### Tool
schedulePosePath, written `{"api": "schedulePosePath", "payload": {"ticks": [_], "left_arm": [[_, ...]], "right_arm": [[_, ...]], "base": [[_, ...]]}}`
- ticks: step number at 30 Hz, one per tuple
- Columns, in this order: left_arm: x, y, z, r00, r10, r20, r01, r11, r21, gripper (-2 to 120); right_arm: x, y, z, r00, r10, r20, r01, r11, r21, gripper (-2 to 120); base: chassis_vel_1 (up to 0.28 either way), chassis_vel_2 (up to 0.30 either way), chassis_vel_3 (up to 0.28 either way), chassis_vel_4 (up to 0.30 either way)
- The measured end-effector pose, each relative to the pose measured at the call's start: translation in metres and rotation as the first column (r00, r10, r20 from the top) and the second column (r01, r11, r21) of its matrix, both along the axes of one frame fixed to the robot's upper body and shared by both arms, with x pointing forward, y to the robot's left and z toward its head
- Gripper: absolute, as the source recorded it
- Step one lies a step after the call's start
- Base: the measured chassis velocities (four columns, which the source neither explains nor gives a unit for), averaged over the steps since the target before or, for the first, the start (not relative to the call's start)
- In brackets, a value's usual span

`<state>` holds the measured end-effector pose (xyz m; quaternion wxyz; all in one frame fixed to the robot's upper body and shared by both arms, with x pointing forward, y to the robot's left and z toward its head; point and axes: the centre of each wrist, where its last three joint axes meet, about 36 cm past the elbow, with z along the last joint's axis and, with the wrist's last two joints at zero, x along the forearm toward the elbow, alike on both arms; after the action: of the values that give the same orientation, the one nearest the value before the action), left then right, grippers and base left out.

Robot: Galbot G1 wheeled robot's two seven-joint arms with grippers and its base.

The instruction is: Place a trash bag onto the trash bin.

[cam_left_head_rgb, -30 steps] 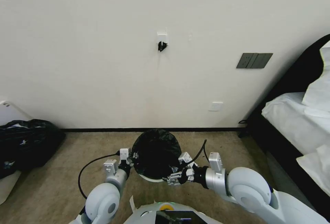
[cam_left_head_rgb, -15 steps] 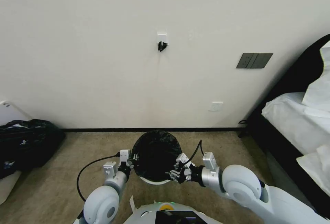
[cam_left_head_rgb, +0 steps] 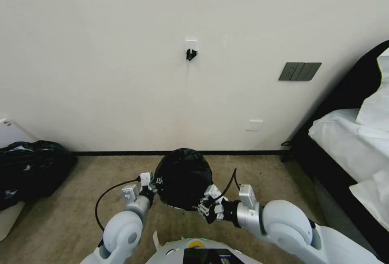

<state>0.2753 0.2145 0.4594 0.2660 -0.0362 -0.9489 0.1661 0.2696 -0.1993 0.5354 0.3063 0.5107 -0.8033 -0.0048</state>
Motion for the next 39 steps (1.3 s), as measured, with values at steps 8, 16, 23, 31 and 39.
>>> {"api": "schedulePosePath", "payload": {"ticks": [8,16,23,31,39], "left_arm": [[0.005,0.000,0.008,0.998,0.036,-0.058,-0.040,0.997,-0.072,2],[0.006,0.014,0.022,0.992,0.058,-0.110,-0.068,0.993,-0.095,2],[0.006,0.020,0.030,0.988,0.069,-0.135,-0.085,0.989,-0.117,2],[0.004,0.024,0.034,0.986,0.069,-0.150,-0.088,0.988,-0.126,2],[-0.001,0.022,0.030,0.983,0.061,-0.175,-0.083,0.989,-0.123,2]], "right_arm": [[-0.017,0.013,-0.027,0.998,0.055,0.038,-0.054,0.998,-0.033,0],[-0.014,0.012,-0.071,0.989,0.032,0.143,-0.017,0.994,-0.107,0],[-0.007,0.005,-0.115,0.990,-0.021,0.137,0.042,0.988,-0.146,0],[-0.006,0.004,-0.147,0.991,-0.084,0.104,0.098,0.986,-0.134,0],[-0.009,0.012,-0.155,0.992,-0.105,0.077,0.113,0.987,-0.116,0]], "base": [[0.000,0.000,0.000,0.000],[0.000,0.000,0.000,0.000],[0.000,0.000,0.000,0.000],[0.000,0.000,0.000,0.000],[0.000,0.000,0.000,0.000]]}}
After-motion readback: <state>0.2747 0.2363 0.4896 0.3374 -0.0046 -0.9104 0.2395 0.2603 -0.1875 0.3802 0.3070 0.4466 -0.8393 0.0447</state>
